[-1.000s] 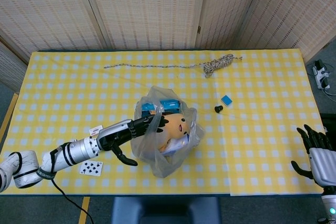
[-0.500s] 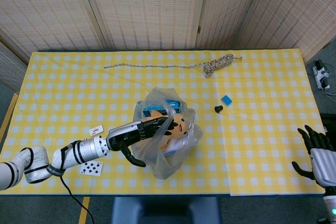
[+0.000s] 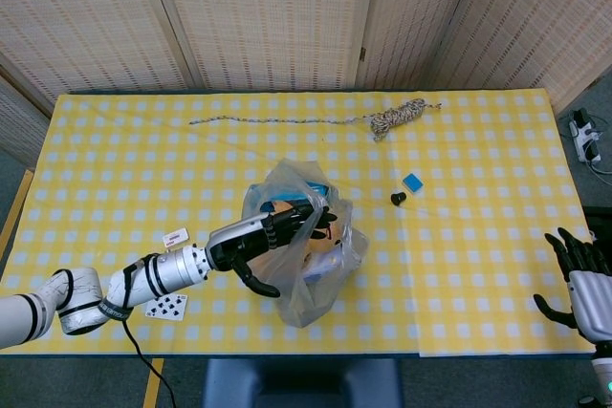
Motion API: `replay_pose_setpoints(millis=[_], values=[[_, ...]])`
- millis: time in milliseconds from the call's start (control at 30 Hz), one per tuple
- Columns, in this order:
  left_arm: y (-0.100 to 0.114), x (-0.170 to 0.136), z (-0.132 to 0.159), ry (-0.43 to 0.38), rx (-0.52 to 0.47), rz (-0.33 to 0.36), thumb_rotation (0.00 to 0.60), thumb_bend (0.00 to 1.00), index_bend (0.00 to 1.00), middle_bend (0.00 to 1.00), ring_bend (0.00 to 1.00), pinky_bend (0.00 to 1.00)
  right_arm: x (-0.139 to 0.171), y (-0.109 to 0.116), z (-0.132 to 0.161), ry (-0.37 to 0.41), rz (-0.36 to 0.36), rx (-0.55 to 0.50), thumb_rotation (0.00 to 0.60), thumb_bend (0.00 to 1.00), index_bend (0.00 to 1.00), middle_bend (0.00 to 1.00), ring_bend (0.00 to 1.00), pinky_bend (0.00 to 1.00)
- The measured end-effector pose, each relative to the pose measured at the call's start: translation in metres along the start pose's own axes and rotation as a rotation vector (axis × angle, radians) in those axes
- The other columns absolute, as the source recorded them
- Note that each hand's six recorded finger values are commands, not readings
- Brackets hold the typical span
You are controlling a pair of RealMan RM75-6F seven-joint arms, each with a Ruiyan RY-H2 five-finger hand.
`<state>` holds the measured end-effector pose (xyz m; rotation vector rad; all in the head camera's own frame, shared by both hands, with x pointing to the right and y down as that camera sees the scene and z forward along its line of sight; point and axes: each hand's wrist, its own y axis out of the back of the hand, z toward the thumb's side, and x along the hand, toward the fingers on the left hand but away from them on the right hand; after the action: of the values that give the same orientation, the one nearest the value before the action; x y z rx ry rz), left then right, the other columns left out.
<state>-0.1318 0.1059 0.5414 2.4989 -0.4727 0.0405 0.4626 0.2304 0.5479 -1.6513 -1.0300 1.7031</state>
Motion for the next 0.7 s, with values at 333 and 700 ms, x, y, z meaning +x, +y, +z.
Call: replay_pose_setpoints(millis=[333, 700], values=[[-0.007, 0.005, -0.009, 0.017, -0.011, -0.027, 0.6, 0.13, 0.08, 0.07, 0.05, 0.11, 0.001, 0.001, -0.002, -0.002, 0.001, -0.004, 0.6, 0.32, 0.0, 0.0, 0.0, 0.0], [-0.019, 0.008, -0.02, 0.053, 0.002, -0.069, 0.6, 0.14, 0.08, 0.07, 0.06, 0.12, 0.001, 0.0, -0.002, 0.002, 0.005, -0.002, 0.6, 0.32, 0.0, 0.0, 0.0, 0.0]])
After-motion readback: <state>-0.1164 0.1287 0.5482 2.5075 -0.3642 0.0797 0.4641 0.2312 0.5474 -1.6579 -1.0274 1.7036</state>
